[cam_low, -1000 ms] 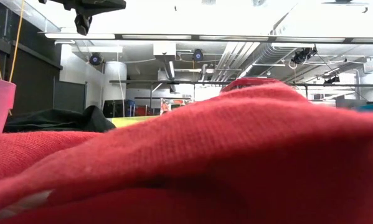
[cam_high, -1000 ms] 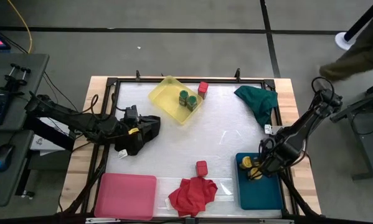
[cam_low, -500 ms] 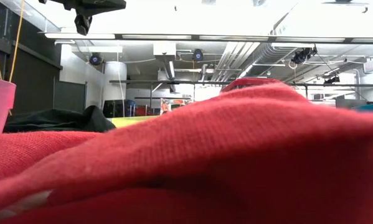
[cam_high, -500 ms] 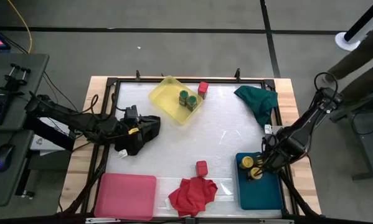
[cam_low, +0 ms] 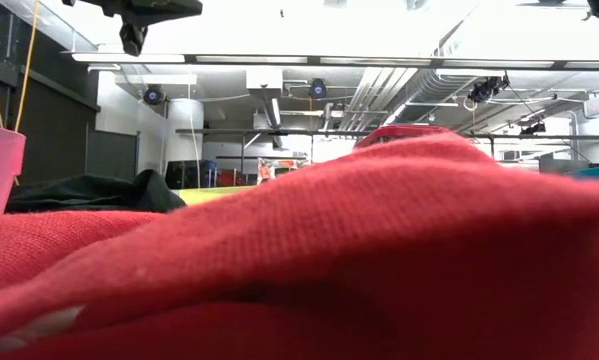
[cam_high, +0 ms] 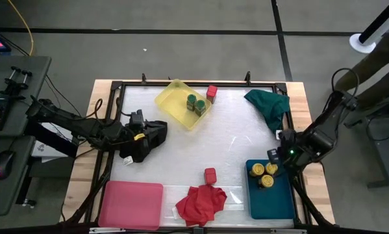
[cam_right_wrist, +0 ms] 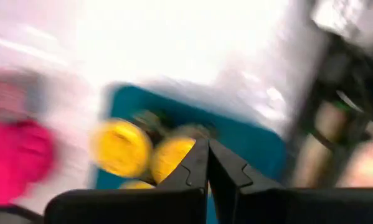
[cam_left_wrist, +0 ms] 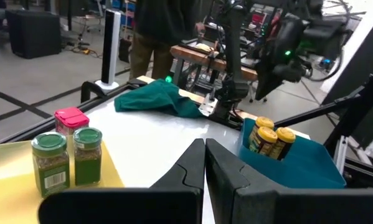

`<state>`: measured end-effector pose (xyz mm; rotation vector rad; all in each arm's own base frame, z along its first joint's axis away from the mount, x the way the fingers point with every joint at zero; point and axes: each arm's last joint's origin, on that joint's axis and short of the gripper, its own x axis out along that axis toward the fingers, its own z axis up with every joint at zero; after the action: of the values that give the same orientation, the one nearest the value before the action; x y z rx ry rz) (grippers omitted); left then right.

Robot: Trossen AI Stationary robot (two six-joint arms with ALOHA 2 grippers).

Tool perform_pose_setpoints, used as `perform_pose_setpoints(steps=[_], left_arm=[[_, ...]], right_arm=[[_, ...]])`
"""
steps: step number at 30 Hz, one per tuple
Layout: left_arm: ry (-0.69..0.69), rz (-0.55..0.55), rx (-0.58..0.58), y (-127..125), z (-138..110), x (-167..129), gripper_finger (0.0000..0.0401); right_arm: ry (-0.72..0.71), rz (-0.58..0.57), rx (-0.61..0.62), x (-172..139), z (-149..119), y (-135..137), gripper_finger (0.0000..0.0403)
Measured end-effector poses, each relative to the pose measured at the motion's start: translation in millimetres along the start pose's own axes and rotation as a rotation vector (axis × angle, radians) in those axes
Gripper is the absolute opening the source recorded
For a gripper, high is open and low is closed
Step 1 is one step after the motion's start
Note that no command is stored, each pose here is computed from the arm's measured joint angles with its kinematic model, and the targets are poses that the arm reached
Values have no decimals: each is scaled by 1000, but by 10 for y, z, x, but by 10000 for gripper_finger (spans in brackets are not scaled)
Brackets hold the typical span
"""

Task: Sort spices by type
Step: Put the bottom red seasoning can into the red bin

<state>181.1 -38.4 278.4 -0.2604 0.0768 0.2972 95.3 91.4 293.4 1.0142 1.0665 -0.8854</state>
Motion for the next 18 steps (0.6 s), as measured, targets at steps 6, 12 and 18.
perform_pose_setpoints(steps=[6,12,18], left_arm=[[-5,16,0,5,1,0,0],[-5,16,0,4,2,0,0],[-36,-2,-21,-10,39,0,3]], right_arm=[[-279,414,85,-70,16,345,0],[-334,643,-115,116,-48,1032,0],[-339,696,-264,232,26,1422,0]])
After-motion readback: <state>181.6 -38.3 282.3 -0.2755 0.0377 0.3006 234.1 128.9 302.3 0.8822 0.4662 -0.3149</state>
